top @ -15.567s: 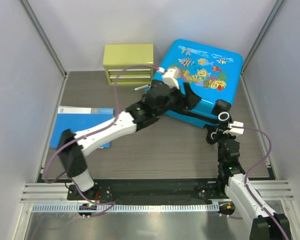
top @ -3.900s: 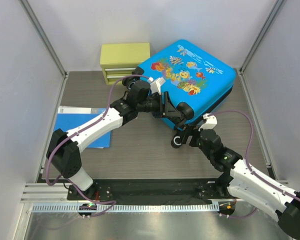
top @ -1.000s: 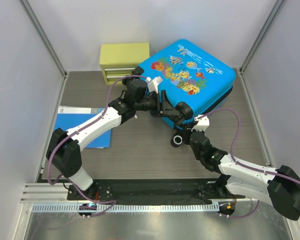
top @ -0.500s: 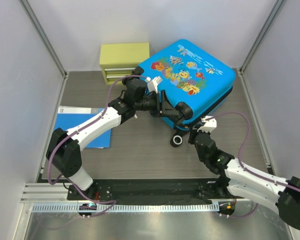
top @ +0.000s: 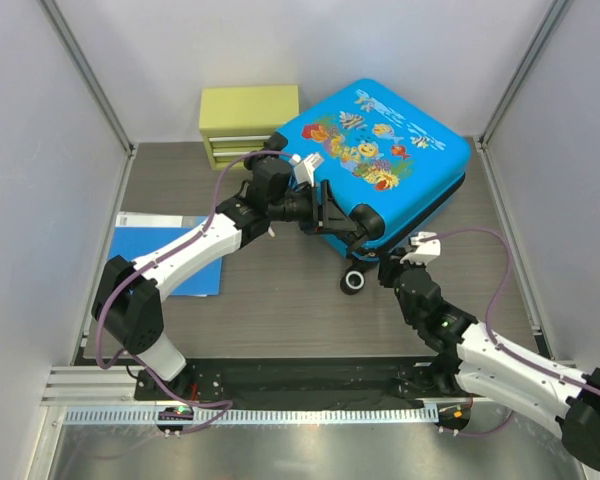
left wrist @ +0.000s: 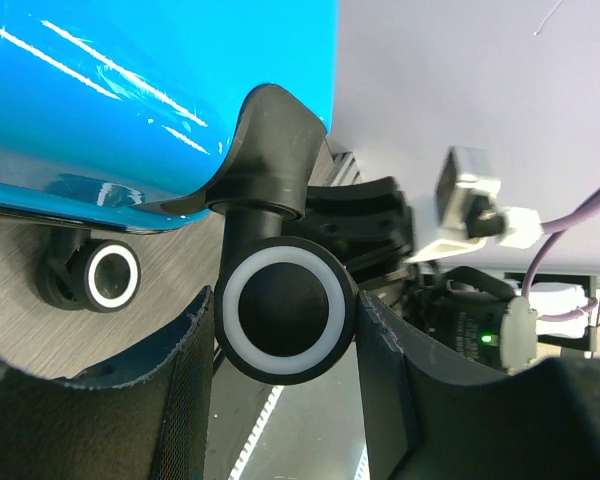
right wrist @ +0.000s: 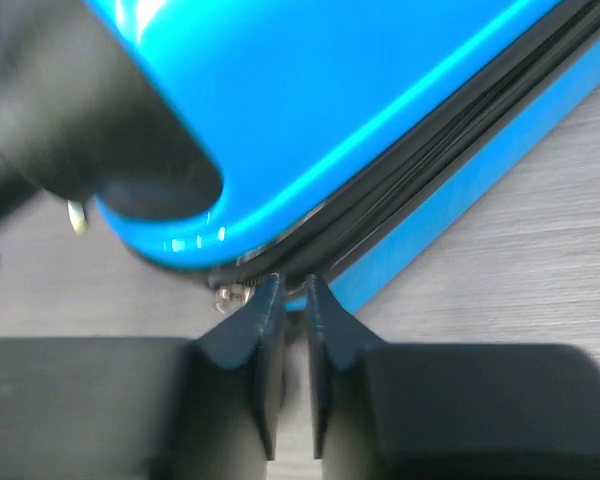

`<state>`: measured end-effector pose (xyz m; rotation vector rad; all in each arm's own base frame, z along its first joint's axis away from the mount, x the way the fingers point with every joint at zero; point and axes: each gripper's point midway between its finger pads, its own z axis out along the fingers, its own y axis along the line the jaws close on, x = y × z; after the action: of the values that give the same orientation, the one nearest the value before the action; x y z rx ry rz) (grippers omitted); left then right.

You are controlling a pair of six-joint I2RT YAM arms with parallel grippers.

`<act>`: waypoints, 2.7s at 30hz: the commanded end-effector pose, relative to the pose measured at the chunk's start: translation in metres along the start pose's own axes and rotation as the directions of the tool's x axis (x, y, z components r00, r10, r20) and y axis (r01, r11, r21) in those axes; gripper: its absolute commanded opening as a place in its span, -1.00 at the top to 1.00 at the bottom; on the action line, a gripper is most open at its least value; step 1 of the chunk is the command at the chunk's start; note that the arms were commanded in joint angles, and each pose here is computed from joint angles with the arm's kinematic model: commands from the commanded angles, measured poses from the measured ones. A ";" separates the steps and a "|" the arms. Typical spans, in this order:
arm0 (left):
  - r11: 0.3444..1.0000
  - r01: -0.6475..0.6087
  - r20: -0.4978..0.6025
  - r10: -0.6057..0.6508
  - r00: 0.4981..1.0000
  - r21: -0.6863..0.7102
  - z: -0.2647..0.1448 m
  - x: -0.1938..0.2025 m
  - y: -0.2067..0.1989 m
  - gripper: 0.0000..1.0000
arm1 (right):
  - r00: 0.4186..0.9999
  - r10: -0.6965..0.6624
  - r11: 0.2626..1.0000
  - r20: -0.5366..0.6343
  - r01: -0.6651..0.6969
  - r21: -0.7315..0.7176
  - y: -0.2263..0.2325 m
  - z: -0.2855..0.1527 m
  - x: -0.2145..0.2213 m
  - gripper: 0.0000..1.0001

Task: Pack the luggage
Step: Zip the luggage at the center of the board.

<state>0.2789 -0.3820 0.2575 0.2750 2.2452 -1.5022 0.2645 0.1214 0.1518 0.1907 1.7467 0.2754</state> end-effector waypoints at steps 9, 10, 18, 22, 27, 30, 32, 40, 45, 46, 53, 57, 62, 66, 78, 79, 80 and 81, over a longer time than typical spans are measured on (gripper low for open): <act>0.988 -0.126 0.315 0.150 0.937 -0.094 -0.033 -0.089 0.011 1.00 | 0.994 0.079 0.987 -0.076 -0.088 -0.132 0.037 0.002 0.005 -0.08; 0.987 -0.125 0.310 0.149 0.939 -0.099 -0.033 -0.088 0.013 1.00 | 0.993 0.094 0.983 -0.069 -0.104 -0.152 0.041 0.000 0.001 -0.10; 0.979 -0.155 0.300 0.188 0.935 -0.131 -0.039 -0.085 0.014 1.00 | 0.993 0.092 0.988 -0.068 -0.099 -0.117 0.040 0.007 0.006 -0.11; 0.976 -0.166 0.287 0.200 0.937 -0.138 -0.039 -0.086 0.013 0.99 | 0.993 0.091 0.988 -0.073 -0.100 -0.118 0.049 0.013 0.008 -0.10; 0.976 -0.172 0.276 0.202 0.940 -0.130 -0.038 -0.085 0.012 1.00 | 0.993 0.097 0.992 -0.063 -0.102 -0.077 0.051 0.018 0.009 -0.09; 0.975 -0.175 0.271 0.206 0.940 -0.134 -0.038 -0.083 0.014 1.00 | 0.992 0.125 0.991 -0.027 -0.126 -0.044 0.048 0.017 0.005 -0.05; 0.975 -0.176 0.268 0.206 0.941 -0.133 -0.038 -0.082 0.014 1.00 | 0.991 0.135 0.991 -0.006 -0.135 -0.018 0.044 0.016 0.003 -0.01; 0.975 -0.178 0.262 0.208 0.943 -0.134 -0.037 -0.080 0.016 1.00 | 0.986 0.164 0.986 0.040 -0.165 0.019 0.043 0.019 -0.001 0.48; 0.975 -0.179 0.261 0.208 0.943 -0.131 -0.037 -0.080 0.016 1.00 | 0.987 0.159 0.987 0.033 -0.160 0.023 0.047 0.023 0.004 0.66; 0.975 -0.178 0.257 0.208 0.944 -0.132 -0.036 -0.079 0.017 1.00 | 0.986 0.161 0.987 0.033 -0.162 0.025 0.047 0.023 0.004 0.71; 0.973 -0.184 0.256 0.214 0.943 -0.136 -0.035 -0.080 0.019 1.00 | 0.989 0.137 0.987 0.051 -0.141 0.074 0.035 0.018 0.000 0.98; 0.974 -0.180 0.259 0.212 0.942 -0.140 -0.037 -0.081 0.021 1.00 | 0.985 0.150 0.982 0.085 -0.158 0.101 0.020 0.008 -0.009 0.97; 0.974 -0.173 0.279 0.209 0.937 -0.147 -0.043 -0.087 0.024 1.00 | 0.982 0.160 0.977 0.102 -0.172 0.129 0.003 -0.002 -0.010 0.97; 0.975 -0.171 0.277 0.205 0.939 -0.142 -0.043 -0.086 0.024 1.00 | 0.980 0.153 0.974 0.126 -0.171 0.147 -0.006 -0.004 -0.011 0.98; 0.974 -0.212 0.263 0.225 0.938 -0.079 -0.043 -0.085 0.009 1.00 | 0.994 0.072 0.986 -0.088 -0.084 -0.143 0.053 -0.008 0.016 0.30; 0.973 -0.216 0.266 0.228 0.937 -0.075 -0.043 -0.086 0.008 1.00 | 0.993 0.071 0.985 -0.092 -0.084 -0.151 0.054 -0.010 0.015 0.24; 0.973 -0.221 0.263 0.231 0.937 -0.068 -0.042 -0.086 0.006 0.99 | 0.993 0.073 0.982 -0.091 -0.087 -0.168 0.056 -0.012 0.012 0.19; 0.973 -0.224 0.258 0.233 0.938 -0.062 -0.042 -0.085 0.006 1.00 | 0.993 0.068 0.981 -0.093 -0.083 -0.175 0.057 -0.013 0.013 0.10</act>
<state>0.2750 -0.3691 0.2542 0.3904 2.2349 -1.4960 0.2502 0.1634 0.1327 0.1505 1.8261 0.3967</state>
